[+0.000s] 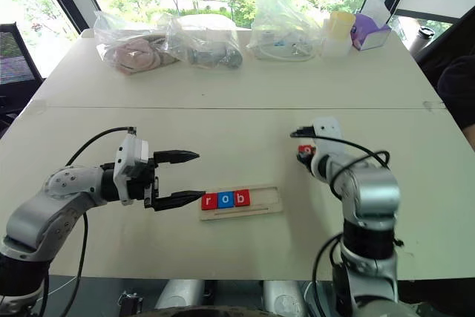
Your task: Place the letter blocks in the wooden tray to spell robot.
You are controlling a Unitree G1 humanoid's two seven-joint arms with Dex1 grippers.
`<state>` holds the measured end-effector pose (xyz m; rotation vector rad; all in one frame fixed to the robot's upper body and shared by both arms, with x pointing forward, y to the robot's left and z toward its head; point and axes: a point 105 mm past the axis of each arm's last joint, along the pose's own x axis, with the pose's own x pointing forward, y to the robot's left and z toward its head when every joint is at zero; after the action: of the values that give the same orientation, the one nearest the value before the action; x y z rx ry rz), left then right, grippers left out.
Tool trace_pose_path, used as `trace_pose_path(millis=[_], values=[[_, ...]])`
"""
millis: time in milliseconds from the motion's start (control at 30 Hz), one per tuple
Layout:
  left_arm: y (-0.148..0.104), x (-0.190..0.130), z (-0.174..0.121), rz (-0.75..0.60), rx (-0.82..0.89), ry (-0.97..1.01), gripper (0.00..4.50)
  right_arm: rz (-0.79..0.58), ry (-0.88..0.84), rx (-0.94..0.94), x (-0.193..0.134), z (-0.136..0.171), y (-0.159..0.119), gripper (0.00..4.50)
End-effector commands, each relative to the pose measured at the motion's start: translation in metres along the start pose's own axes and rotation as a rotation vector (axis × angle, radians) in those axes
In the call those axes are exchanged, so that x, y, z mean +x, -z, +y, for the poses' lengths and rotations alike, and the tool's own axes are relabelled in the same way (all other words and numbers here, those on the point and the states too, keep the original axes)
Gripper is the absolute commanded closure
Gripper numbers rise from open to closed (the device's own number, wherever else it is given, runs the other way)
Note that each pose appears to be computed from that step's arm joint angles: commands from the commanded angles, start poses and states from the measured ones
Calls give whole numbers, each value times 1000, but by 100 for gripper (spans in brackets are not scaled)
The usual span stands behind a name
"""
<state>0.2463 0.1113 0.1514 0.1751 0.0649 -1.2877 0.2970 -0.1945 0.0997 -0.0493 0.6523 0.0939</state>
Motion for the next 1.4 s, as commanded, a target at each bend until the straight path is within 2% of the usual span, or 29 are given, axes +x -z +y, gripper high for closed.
trace_pose_path(millis=[33, 233, 500, 533, 567, 667, 700, 833, 933, 1100, 1200, 1400], values=[[-3, 4, -2, -18, 27, 30, 0, 27, -1, -2, -15, -3, 22, 339], [-3, 10, -2, -33, 24, 45, 0, 52, -17, -10, -33, -1, 49, 339], [-1, 8, 2, -30, 28, 38, 0, 57, -59, -43, -40, 6, 54, 339], [-2, 8, 2, -30, 29, 37, 0, 56, -67, -50, -41, 7, 54, 232], [-2, 8, 3, -31, 29, 35, 0, 53, -76, -57, -42, 8, 52, 195], [-2, 7, 5, -31, 35, 25, 0, 64, -153, -137, -46, 12, 46, 28], [-3, 7, 6, -32, 36, 22, 0, 74, -196, -186, -48, 14, 42, 6], [-2, 4, 9, -25, 41, 5, 0, 87, -356, -419, -56, 17, 15, 6], [-2, -1, 11, -21, 47, -19, 0, 18, -480, -620, -54, 17, -9, 6], [-4, -8, 11, -17, 49, -51, 0, -15, -632, -926, -40, 1, -17, 6], [-3, -12, 10, -8, 49, -78, 0, 4, -735, -995, -34, -6, -13, 6], [-2, -19, 4, 11, 35, -142, 0, 32, -796, -1048, -13, -29, -13, 6]])
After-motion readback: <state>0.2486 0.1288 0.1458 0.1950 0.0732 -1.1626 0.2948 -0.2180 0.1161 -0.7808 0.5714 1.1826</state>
